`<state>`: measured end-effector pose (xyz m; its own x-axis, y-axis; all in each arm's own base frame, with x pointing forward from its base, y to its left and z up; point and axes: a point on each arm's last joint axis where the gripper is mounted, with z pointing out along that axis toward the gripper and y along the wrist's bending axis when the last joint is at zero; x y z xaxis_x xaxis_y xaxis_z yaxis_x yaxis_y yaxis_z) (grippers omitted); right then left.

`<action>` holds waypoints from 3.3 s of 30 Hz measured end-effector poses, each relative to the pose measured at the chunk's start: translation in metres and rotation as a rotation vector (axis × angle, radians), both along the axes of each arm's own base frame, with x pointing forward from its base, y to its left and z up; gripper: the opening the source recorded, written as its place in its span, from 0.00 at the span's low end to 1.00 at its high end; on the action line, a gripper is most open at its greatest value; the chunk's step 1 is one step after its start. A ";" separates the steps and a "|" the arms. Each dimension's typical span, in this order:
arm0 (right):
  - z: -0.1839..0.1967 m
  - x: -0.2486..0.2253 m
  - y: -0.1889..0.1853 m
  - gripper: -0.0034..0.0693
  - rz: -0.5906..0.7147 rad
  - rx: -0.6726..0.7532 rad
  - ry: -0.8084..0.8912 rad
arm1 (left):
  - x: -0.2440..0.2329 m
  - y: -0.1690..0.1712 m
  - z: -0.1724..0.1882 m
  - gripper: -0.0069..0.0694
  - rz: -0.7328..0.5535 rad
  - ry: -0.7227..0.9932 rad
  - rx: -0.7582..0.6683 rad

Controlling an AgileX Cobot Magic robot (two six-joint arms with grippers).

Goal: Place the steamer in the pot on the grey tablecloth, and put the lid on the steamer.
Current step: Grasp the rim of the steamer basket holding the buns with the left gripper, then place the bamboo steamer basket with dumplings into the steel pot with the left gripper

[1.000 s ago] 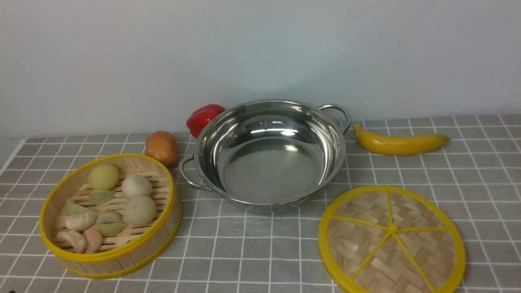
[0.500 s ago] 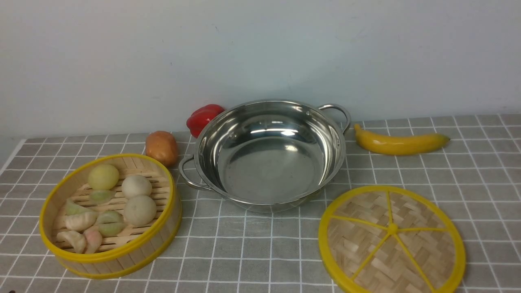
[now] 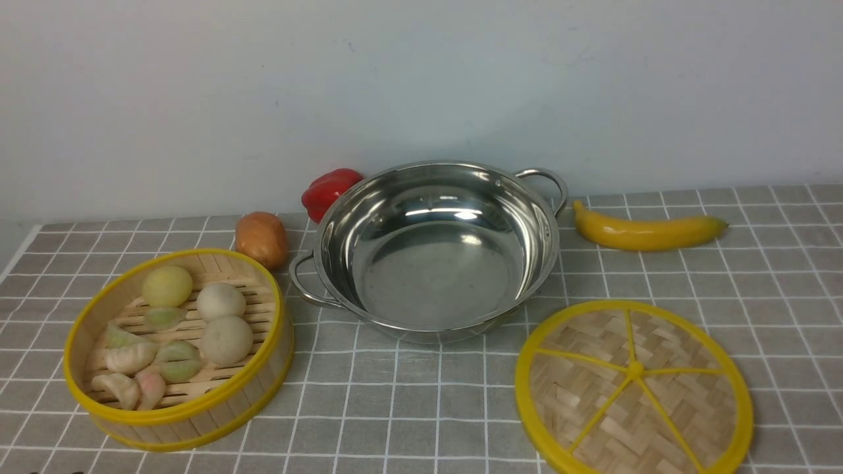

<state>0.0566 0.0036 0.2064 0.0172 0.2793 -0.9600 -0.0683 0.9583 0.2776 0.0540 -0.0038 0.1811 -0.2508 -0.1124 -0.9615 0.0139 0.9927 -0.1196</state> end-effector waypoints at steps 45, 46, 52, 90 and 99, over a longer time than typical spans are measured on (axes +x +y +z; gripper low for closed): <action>0.103 0.079 0.034 0.38 0.240 0.026 0.782 | 0.088 0.030 0.123 0.41 0.171 0.353 0.010; 0.101 0.084 0.036 0.38 0.256 0.019 0.798 | 0.092 0.035 0.122 0.41 0.209 0.406 -0.012; 0.090 0.101 0.044 0.38 0.329 -0.005 0.848 | 0.153 0.080 0.111 0.41 0.333 0.716 -0.143; 0.088 0.099 0.054 0.38 0.437 0.052 0.893 | 0.300 0.153 -0.008 0.13 0.189 1.161 -0.091; 0.087 0.097 0.055 0.38 0.457 0.037 0.918 | 0.333 0.135 0.117 0.13 0.067 0.973 -0.054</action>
